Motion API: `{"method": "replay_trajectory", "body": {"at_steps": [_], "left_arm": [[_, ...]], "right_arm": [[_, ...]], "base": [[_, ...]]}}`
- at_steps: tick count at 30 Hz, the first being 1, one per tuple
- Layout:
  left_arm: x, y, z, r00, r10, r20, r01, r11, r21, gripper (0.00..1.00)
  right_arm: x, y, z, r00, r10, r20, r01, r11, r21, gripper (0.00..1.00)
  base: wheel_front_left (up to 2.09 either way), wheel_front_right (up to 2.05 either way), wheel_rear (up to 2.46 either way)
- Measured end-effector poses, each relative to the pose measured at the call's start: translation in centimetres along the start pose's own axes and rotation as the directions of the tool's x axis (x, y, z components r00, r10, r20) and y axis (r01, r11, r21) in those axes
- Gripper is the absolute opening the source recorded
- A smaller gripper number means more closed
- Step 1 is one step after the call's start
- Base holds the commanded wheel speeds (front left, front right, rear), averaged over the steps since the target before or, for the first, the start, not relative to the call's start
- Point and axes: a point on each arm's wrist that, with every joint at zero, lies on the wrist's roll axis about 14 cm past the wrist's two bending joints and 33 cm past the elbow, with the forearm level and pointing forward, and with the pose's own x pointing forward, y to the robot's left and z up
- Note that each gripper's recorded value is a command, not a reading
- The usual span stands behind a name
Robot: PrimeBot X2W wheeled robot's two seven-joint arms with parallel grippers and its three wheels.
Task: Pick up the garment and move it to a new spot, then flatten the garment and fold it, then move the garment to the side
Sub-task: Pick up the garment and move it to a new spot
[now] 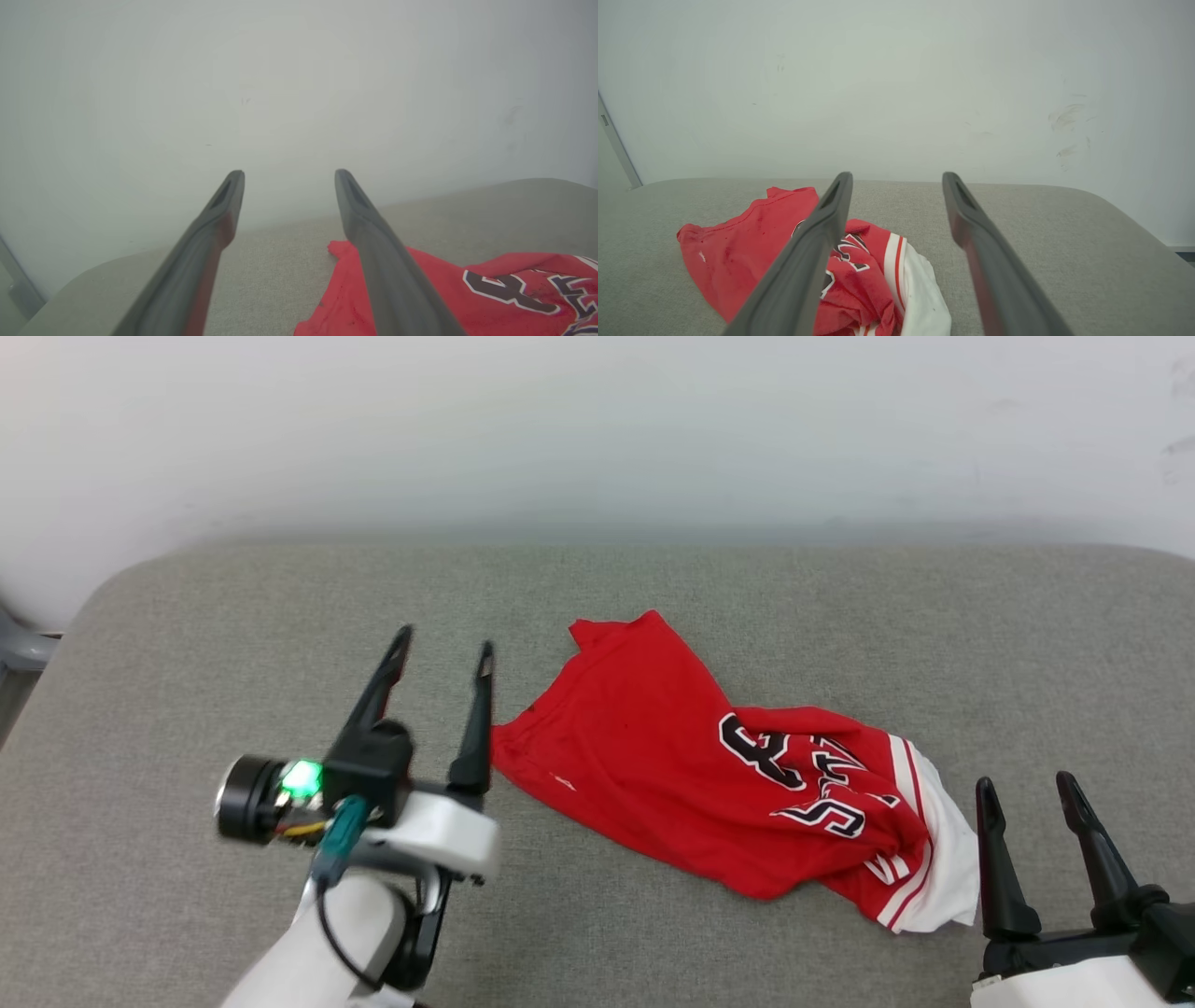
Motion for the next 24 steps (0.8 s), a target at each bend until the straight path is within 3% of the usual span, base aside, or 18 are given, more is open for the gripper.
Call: {"method": "replay_trajectory", "body": {"at_steps": [5,10,24], "left_arm": [[-2.9,3.1,-0.4,0.991,0.135,-0.014,-0.135,0.99,-0.025,1.0],[-5.5,4.4,-1.7,0.979,0.194,-0.058,-0.196,0.98,-0.04,1.0],[-9.1,3.8,-5.0,0.969,0.185,-0.161,-0.195,0.98,-0.049,1.0]], "right_arm": [[-0.3,0.0,0.2,1.0,-0.002,0.005,0.002,1.0,0.022,1.0],[-0.7,-0.2,-0.1,1.0,-0.011,-0.005,0.011,0.999,0.039,1.0],[-2.6,-0.8,-2.0,0.997,-0.041,-0.072,0.046,0.996,0.077,1.0]], "base": [[0.0,0.0,0.0],[0.0,0.0,0.0],[0.0,0.0,0.0]]}}
